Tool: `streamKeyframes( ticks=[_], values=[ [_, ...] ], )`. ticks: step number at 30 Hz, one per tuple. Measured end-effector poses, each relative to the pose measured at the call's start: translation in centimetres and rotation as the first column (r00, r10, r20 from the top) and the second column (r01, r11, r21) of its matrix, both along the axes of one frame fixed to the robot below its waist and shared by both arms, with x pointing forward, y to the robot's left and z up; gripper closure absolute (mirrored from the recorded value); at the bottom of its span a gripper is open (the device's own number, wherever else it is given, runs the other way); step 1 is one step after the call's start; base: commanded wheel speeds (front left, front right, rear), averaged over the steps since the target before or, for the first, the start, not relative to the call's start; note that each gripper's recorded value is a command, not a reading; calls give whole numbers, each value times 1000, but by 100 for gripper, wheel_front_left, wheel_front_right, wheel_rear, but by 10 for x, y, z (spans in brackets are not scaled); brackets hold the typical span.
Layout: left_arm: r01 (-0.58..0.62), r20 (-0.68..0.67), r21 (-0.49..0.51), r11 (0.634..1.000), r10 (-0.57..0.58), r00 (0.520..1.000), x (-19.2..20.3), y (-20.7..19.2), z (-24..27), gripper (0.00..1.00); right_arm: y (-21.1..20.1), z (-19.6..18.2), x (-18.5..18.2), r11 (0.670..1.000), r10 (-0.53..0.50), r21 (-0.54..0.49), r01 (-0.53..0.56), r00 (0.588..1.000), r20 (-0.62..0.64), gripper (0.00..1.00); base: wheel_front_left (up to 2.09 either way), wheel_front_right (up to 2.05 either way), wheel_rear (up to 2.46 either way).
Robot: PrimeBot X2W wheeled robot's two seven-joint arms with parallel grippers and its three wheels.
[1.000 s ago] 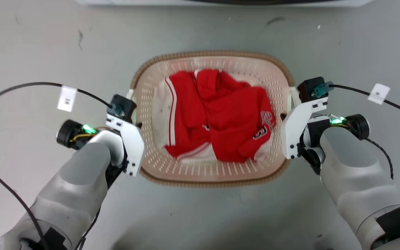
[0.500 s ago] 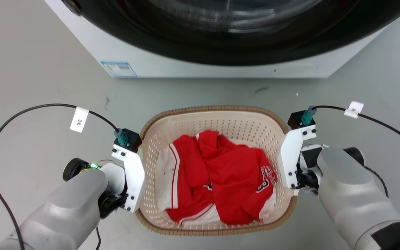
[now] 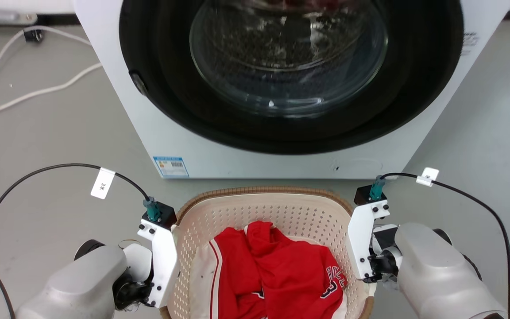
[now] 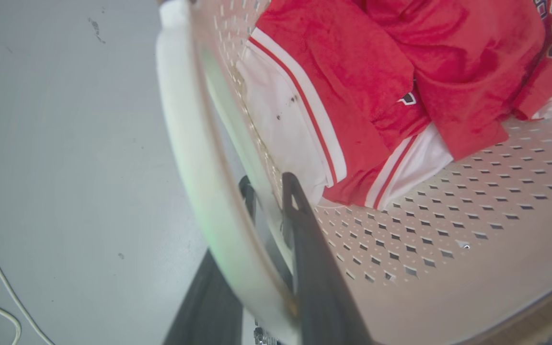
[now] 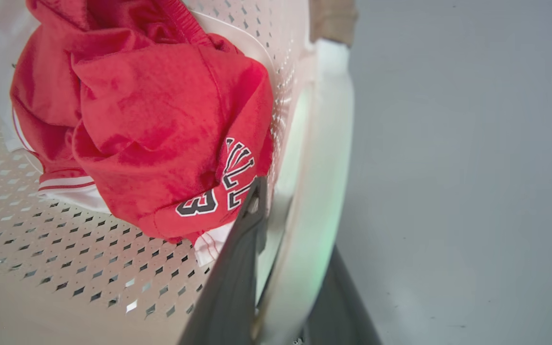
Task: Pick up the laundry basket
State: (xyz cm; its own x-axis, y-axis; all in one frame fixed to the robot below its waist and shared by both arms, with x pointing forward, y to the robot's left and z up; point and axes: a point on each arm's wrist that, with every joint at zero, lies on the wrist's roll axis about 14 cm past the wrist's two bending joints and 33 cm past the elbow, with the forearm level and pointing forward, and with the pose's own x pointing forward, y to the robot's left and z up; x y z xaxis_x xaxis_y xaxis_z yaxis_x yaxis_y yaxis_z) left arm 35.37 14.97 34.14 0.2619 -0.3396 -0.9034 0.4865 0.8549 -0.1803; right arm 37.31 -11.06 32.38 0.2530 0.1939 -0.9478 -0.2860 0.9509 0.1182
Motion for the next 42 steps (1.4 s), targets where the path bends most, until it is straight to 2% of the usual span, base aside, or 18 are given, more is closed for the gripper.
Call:
streamKeyframes(
  ticks=[19, 27, 42],
  values=[
    [28, 28, 27, 999, -28, 999, -14, 1, 44, 100, 4, 46, -4, 1000, 26, -12, -26, 998, 52, 100, 0, 0, 0],
    [26, 17, 23, 999, -26, 1000, -26, -2, 38, 100, 3, 46, -9, 1000, 22, -13, -21, 999, 47, 100, 0, 0, 0],
    [21, 21, 37, 999, -22, 1000, -22, -1, 40, 100, 3, 46, -8, 1000, -1, 5, 0, 999, 50, 100, 0, 0, 0]
  ],
)
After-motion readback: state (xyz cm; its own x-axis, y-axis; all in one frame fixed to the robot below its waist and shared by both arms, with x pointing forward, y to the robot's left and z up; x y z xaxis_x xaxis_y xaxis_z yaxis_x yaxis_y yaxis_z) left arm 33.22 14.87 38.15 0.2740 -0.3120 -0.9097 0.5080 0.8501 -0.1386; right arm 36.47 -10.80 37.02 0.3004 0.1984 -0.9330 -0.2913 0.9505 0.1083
